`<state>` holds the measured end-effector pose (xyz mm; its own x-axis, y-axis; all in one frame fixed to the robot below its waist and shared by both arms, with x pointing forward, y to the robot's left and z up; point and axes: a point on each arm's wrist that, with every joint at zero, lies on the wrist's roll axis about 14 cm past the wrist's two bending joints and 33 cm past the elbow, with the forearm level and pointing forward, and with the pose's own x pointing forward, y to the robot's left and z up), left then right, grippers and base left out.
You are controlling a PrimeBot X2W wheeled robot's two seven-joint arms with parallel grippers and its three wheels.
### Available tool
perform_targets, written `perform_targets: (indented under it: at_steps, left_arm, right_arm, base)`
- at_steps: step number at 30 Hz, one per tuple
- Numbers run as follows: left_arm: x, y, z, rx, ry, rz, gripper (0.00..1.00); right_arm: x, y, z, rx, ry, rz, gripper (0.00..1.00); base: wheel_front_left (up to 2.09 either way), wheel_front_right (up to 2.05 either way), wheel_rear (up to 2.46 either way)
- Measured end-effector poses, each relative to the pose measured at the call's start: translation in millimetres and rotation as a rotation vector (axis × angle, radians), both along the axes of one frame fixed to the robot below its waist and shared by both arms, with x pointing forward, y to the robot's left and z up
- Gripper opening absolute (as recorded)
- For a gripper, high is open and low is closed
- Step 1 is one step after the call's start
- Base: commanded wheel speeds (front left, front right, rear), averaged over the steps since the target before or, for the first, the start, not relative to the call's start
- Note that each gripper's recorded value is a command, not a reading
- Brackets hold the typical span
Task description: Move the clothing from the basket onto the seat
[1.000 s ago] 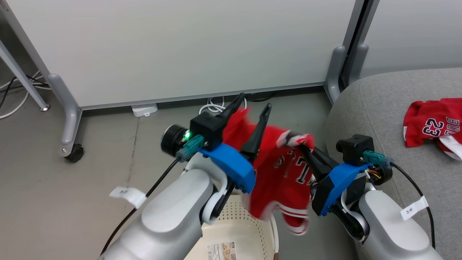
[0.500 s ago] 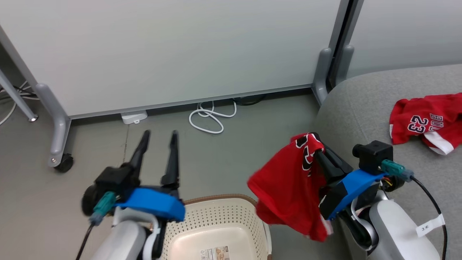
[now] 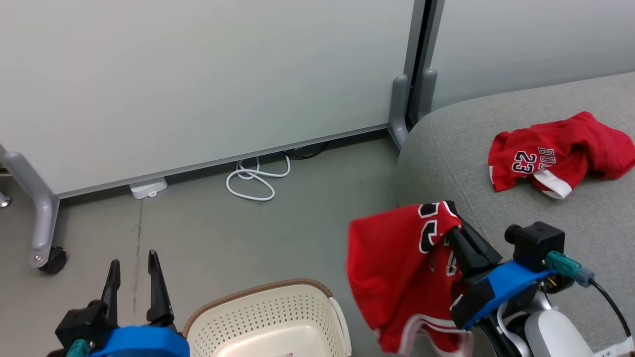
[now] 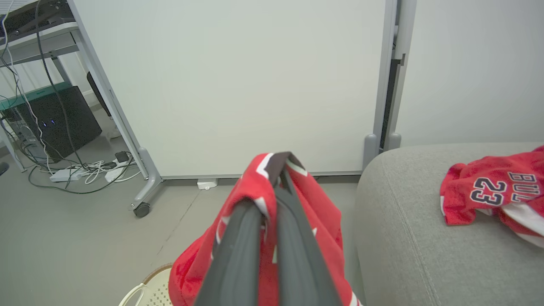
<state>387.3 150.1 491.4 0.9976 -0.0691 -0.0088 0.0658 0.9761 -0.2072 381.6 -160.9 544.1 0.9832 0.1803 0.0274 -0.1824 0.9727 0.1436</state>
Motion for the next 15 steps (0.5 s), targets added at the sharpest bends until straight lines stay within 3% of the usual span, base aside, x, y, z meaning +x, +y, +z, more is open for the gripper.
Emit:
perform_targets:
  at_steps: [15]
  left_arm:
    - [-29.7,10.5,-16.7,-0.006,0.041,0.015,1.0]
  right_arm:
    - [-25.7,-11.7,-4.5,0.03,0.022,-0.063,0.0]
  base:
    - [0.0,0.0,0.0]
